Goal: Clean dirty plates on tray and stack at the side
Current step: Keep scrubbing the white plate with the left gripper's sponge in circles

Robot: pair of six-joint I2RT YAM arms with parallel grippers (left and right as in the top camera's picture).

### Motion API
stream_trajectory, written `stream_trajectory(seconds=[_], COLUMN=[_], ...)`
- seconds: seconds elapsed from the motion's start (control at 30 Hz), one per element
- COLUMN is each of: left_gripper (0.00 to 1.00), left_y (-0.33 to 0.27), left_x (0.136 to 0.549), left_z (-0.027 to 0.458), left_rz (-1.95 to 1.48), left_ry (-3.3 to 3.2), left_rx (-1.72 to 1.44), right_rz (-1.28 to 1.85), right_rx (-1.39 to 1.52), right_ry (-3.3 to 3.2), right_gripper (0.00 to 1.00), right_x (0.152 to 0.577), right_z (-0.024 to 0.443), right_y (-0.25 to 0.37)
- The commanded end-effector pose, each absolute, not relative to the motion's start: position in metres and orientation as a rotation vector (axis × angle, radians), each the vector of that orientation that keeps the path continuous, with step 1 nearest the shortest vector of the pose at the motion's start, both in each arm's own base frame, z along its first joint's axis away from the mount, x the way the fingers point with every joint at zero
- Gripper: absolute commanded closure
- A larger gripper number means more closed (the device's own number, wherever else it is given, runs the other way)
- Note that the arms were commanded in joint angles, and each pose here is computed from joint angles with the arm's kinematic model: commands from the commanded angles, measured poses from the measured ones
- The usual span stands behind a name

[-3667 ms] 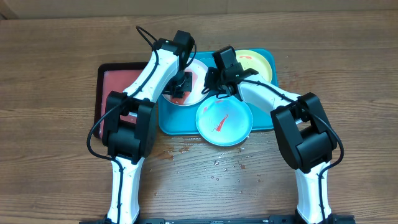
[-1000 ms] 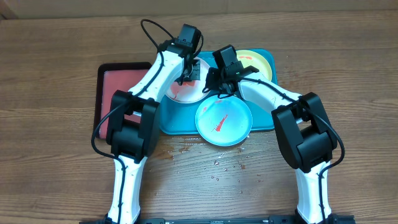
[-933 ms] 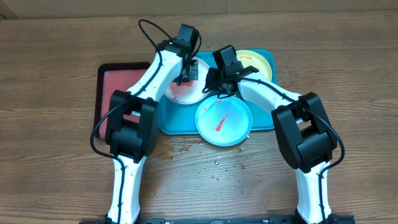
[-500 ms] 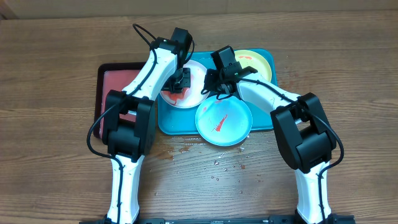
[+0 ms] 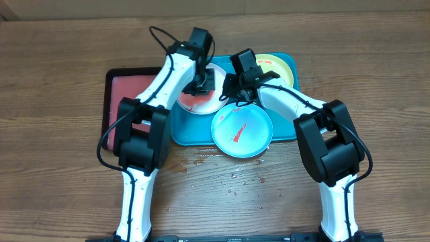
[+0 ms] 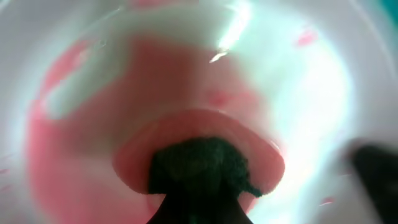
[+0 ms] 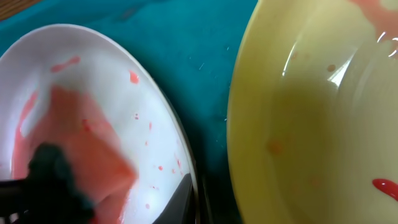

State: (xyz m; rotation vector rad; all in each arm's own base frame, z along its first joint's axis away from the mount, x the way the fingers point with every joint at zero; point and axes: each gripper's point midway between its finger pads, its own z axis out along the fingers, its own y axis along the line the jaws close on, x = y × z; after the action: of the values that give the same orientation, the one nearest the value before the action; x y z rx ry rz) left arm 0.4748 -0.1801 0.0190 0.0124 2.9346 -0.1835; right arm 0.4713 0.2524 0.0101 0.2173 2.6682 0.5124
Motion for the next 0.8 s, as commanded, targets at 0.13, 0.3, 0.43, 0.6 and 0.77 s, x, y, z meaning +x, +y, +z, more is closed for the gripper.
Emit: stream_trajectory(seconds=[0.13,0.3,0.43,0.6,0.77], left_gripper=[0.96,0.96,0.96,0.96,0.96], left_y=[-0.200,-0.190,-0.178,-0.158,-0.141], left_x=[0.485,0.501,0.508,0.516,0.508], left_z=[0.005,0.008,0.009,0.009,0.005], left_rz=[-0.309,-0.257,-0.219,-0.189,-0.162], left_ry=[2.896,2.837,2.818,2.804,2.852], left_rx=[-0.006,-0.043,-0.072,-0.125,-0.160], right_rz=[0.542,0.536,0.533,0.534,0.533], right_rx=[0.216,0.177,0.178,0.178,0.178], right_ry=[2.679,2.688,2.691,2.692,2.692], right_gripper=[0.96,0.96,0.96,0.96,0.96], right_x=[0.470,0.467,0.467,0.466,0.466], right_z=[0.011,0.010,0.009,0.009,0.009], right_y=[0.261,0.262,0.262,0.262,0.262])
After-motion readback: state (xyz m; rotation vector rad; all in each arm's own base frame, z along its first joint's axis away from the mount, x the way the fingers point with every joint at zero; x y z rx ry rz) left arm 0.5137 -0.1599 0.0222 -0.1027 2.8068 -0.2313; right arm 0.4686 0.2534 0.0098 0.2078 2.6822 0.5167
